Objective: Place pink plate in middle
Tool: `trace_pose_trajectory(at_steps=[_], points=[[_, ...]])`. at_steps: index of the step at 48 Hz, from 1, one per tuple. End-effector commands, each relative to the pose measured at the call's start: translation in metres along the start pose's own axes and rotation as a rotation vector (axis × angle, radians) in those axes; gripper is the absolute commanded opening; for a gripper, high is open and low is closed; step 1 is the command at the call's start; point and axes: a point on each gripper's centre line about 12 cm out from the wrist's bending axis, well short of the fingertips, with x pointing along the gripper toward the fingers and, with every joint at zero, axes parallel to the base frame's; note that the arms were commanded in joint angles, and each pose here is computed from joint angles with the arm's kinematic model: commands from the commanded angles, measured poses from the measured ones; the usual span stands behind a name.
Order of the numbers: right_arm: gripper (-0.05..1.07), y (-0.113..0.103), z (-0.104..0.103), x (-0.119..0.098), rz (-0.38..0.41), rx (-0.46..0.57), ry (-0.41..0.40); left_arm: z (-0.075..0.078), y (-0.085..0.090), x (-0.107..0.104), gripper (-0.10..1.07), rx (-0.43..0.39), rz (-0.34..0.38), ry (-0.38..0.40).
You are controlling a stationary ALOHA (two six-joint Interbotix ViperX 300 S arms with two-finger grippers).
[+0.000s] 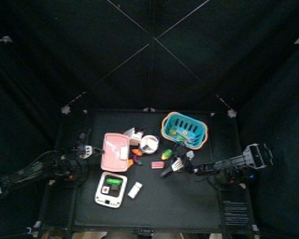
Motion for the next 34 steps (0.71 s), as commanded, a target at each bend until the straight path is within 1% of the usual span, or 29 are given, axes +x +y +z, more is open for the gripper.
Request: trace_pose_trajectory(at_steps=[1, 6, 11, 20, 26, 34], points=[[0.62, 0.004, 0.010, -0.003, 0.014, 0.021, -0.021, 0.000, -0.015, -0.004, 0.29, 0.017, -0.054, 0.013], [0.62, 0.004, 0.010, -0.003, 0.014, 0.022, -0.021, -0.005, -0.018, -0.004, 0.29, 0.031, -0.068, 0.035], [0.62, 0.004, 0.010, -0.003, 0.014, 0.022, -0.021, -0.008, -0.016, -0.003, 0.29, 0.028, -0.069, 0.051], [0.62, 0.003, 0.009, -0.003, 0.012, 0.020, -0.019, -0.014, -0.019, -0.003, 0.29, 0.022, -0.088, 0.090], [0.62, 0.004, 0.009, -0.003, 0.013, 0.020, -0.019, -0.019, -0.024, -0.001, 0.29, 0.022, -0.116, 0.109], [0.62, 0.003, 0.009, -0.002, 0.011, 0.020, -0.020, -0.025, -0.033, 0.007, 0.29, 0.051, -0.163, 0.126]])
